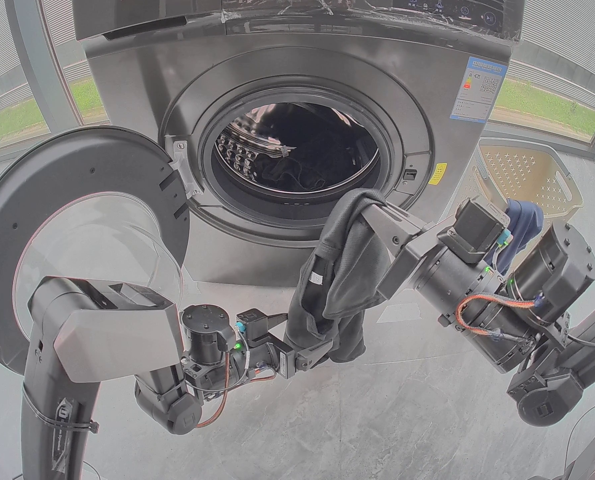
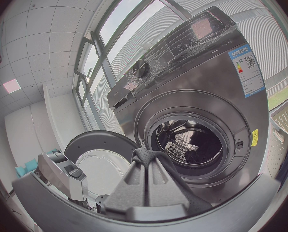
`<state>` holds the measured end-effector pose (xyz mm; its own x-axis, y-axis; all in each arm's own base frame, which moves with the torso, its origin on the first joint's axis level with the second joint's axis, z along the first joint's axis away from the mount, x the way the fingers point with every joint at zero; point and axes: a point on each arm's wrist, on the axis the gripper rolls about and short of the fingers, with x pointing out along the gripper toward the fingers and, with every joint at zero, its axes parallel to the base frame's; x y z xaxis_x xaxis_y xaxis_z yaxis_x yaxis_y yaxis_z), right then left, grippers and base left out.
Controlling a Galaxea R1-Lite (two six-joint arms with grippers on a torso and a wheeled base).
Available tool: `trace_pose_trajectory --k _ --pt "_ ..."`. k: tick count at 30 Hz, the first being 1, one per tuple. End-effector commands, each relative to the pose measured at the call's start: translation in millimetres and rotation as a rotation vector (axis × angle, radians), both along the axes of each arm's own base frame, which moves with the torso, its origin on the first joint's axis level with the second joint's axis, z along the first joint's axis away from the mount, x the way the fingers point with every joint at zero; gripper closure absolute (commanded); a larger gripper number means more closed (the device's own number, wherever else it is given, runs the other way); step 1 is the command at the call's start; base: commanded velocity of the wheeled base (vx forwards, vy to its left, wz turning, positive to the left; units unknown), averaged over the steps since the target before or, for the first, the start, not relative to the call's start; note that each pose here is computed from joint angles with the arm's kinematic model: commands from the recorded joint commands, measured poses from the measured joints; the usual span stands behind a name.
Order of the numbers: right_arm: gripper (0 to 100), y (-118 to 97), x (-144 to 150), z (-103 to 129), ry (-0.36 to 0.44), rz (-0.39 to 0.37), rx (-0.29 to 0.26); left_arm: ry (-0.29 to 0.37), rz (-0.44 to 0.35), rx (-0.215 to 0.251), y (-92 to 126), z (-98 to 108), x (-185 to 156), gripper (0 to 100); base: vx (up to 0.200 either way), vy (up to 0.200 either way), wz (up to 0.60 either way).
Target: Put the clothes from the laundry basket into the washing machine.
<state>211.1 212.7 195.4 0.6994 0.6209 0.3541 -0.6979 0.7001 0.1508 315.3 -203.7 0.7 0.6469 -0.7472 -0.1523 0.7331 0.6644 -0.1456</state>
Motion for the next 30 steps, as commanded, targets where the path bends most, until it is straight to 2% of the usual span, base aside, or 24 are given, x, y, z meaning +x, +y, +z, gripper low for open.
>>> trace_pose_trajectory --k 1,5,6,10,19,25,30 --pt "100 1.3 0.4 -1.7 0.004 -0.001 -0.004 0.002 0.004 0.002 -4.1 -9.8 6.3 0 0.0 0.0 0.0" --pt "100 1.1 0.9 -1.4 0.002 -0.002 -0.003 -0.006 0.005 -0.003 -7.2 -13.4 11.3 0 0.0 0.0 0.0" --pt "100 1.3 0.4 -1.7 0.004 -0.001 -0.004 -0.008 0.004 -0.005 -8.4 -14.0 12.2 100 0.0 0.0 0.0" --pt "100 1.3 0.4 -1.7 0.004 -0.001 -0.004 -0.03 0.007 -0.021 -12.8 -13.3 19.2 100 0.0 0.0 0.0" --pt "100 0.2 -0.1 -3.4 0.011 -0.001 -0.007 -0.094 0.056 -0.071 -13.0 2.6 36.2 100 0.0 0.0 0.0" --pt "100 -0.8 2.1 -3.6 0.017 -0.023 -0.001 -0.086 0.073 -0.065 0.2 13.6 28.4 100 0.0 0.0 0.0" --pt "100 2.1 3.7 -5.6 0.022 -0.019 -0.002 -0.046 0.064 -0.029 6.1 6.4 17.8 100 0.0 0.0 0.0"
